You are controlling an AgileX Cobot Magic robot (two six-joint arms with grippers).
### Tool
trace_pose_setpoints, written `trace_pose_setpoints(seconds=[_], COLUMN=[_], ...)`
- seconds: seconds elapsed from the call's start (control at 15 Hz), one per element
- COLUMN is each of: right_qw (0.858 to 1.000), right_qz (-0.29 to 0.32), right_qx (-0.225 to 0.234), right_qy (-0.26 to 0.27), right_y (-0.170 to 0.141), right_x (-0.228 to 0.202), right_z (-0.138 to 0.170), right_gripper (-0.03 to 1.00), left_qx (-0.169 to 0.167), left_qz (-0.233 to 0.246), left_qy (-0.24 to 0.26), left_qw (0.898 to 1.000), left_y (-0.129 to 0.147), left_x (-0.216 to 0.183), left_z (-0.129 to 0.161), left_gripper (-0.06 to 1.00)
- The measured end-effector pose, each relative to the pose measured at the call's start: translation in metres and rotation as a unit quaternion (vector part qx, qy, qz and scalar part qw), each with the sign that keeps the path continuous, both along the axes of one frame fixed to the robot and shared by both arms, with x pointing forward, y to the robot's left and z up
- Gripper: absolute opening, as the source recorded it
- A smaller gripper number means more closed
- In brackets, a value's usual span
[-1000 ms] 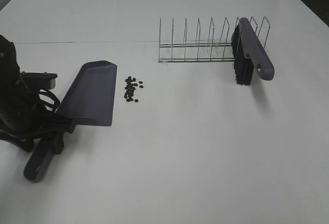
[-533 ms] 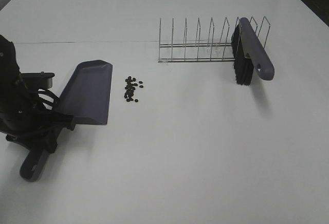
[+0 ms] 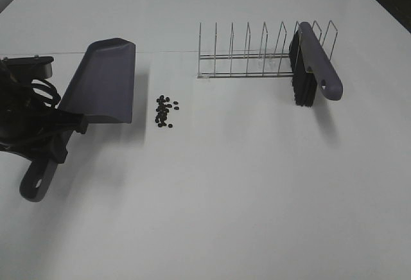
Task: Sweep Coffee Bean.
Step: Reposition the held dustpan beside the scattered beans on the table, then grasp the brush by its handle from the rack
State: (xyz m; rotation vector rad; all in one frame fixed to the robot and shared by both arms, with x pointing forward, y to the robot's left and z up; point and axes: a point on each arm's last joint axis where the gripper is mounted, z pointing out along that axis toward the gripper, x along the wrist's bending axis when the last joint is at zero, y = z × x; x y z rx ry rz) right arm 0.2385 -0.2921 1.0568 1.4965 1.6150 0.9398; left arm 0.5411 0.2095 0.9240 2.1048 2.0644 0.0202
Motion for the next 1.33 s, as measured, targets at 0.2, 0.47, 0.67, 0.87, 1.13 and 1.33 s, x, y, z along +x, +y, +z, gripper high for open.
trace_pose_setpoints(seconds=[0.2, 0.47, 0.67, 0.87, 1.13, 1.33], right_qw=[0.999, 0.999, 1.000, 0.997, 0.983, 0.976], right_qz=[-0.006, -0.007, 0.002, 0.017, 0.049, 0.075], right_qx=[0.008, 0.013, 0.003, 0.030, 0.048, 0.029], right_qy=[-0.032, -0.035, 0.011, 0.073, 0.170, 0.205], right_y=[-0.002, -0.005, -0.007, -0.006, -0.004, 0.009], right_x=[0.037, 0.113, 0.176, 0.257, 0.371, 0.424], right_z=[0.022, 0.057, 0.078, 0.088, 0.078, 0.061], right_gripper=[0.63, 0.63, 0.63, 0.63, 0.61, 0.61], left_qx=[0.000, 0.001, 0.001, 0.001, 0.001, 0.001], left_qz=[0.000, -0.001, -0.001, -0.001, -0.001, -0.001], left_qy=[0.002, 0.004, 0.004, 0.004, 0.004, 0.004], left_qw=[1.000, 1.000, 1.000, 1.000, 1.000, 1.000], left_y=[0.000, 0.000, 0.000, 0.000, 0.000, 0.000], left_x=[-0.001, -0.001, -0.001, -0.001, -0.001, -0.001], left_z=[0.000, 0.000, 0.000, 0.000, 0.000, 0.000], left_gripper=[0.27, 0.27, 0.27, 0.27, 0.27, 0.27])
